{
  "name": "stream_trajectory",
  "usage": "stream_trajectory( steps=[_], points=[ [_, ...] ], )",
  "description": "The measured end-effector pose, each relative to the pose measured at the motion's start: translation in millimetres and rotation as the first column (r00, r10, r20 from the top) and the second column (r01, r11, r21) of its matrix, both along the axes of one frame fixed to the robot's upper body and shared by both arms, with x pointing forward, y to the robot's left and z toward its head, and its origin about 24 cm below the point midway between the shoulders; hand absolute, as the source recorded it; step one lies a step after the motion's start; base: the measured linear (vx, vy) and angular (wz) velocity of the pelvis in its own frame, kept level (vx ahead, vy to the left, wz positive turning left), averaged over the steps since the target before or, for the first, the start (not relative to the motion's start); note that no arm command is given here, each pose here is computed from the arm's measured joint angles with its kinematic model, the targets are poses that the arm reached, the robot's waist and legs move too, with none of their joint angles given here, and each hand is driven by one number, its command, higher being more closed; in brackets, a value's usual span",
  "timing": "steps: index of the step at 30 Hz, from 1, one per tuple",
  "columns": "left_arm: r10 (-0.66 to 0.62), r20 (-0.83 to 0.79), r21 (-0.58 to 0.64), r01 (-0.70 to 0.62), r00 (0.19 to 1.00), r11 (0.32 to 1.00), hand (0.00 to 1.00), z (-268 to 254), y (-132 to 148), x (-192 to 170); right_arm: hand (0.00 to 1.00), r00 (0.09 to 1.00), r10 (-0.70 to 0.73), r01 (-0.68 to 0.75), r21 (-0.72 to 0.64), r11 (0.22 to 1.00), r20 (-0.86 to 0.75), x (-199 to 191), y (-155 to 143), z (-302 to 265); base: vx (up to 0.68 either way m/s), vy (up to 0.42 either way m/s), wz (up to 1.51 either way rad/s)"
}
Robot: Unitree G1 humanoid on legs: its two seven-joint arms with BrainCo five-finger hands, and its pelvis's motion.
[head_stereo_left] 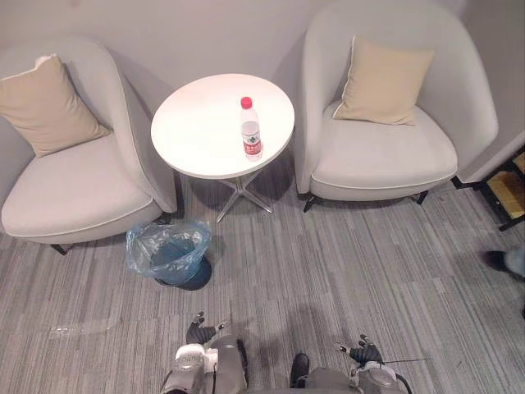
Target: Gather rubbish on tea table into small bin, then transfer packed bag to large trash can.
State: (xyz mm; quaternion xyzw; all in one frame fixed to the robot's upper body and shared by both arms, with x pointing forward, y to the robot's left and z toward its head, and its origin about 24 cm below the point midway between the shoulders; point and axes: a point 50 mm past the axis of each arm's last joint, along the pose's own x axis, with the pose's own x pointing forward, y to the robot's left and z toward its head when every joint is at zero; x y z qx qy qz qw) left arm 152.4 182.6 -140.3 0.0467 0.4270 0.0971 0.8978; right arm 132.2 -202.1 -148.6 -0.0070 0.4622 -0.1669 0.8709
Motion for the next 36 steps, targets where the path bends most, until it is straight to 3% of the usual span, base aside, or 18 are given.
stream_trajectory(
  steps=[10, 18, 21, 33, 36],
  points=[
    [-0.069, -0.062, 0.033, 0.072, 0.996, 0.997, 0.0, -5.5, 6.0, -12.1, 0.0, 1.0, 0.029, -0.029, 0.024, 0.999, 0.005, 3.2, 10.3, -0.6, 0.32, 0.127, 0.0],
    [-0.054, -0.097, 0.038, 0.058, 0.994, 0.998, 0.0, -9.7, 10.4, -26.2, 0.0, 0.998, 0.056, -0.056, 0.009, 0.998, 0.005, 0.8, 7.5, -0.4, 0.39, -0.165, 0.64],
    [-0.065, -0.098, -0.033, 0.062, 0.993, 0.998, 0.0, -12.7, -13.7, -22.8, 0.0, 0.999, 0.042, -0.042, -0.013, 0.999, 0.003, 1.7, -5.2, 1.3, 0.33, -0.234, 0.69],
    [-0.051, -0.052, -0.051, 0.049, 0.997, 0.998, 0.0, -7.3, -18.4, -8.0, 0.0, 0.999, -0.012, 0.012, 0.012, 1.0, -0.036, -12.6, -5.3, -4.3, 0.13, -0.031, 0.24],
    [-0.052, -0.073, -0.021, 0.05, 0.996, 0.999, 0.0, -8.8, -7.8, -12.5, 0.0, 0.999, -0.01, 0.011, 0.024, 1.0, -0.048, -15.0, 1.0, -6.3, 0.14, 0.141, -0.18]
  ],
)
